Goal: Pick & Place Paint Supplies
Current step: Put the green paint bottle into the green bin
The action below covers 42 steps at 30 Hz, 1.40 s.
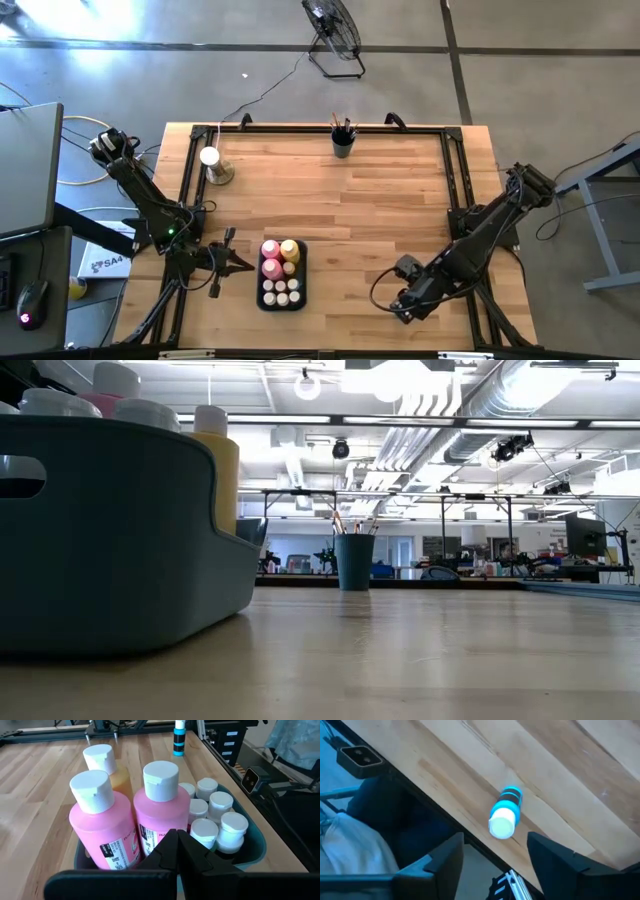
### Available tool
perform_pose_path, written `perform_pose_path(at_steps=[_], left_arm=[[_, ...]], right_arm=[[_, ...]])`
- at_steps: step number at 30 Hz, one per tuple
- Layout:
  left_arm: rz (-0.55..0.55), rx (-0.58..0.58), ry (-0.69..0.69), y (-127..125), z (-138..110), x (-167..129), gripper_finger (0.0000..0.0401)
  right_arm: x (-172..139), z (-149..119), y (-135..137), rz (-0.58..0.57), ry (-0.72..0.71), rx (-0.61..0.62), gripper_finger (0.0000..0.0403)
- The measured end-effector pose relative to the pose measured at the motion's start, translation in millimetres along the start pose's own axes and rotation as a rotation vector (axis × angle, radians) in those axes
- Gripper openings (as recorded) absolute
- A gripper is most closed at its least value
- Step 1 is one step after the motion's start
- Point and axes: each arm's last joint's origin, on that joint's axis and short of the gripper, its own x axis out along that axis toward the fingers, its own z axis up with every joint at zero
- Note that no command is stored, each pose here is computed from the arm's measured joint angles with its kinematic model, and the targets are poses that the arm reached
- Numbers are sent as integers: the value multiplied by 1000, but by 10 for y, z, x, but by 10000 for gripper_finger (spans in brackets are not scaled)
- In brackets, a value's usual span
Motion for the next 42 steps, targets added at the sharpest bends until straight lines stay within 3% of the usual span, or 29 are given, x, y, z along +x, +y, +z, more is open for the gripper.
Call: perform_pose_path(at_steps=[12,21,42], left_arm=[[0,0,0,0,-1,0,0],[0,-1,0,0,1,0,0],[0,-1,0,0,0,0,0]], right_arm=[[81,-111,-49,-11,-65,-17,208],[343,-142,-142,11,-55,13,206],[577,-127,-222,46,-40,10,206]])
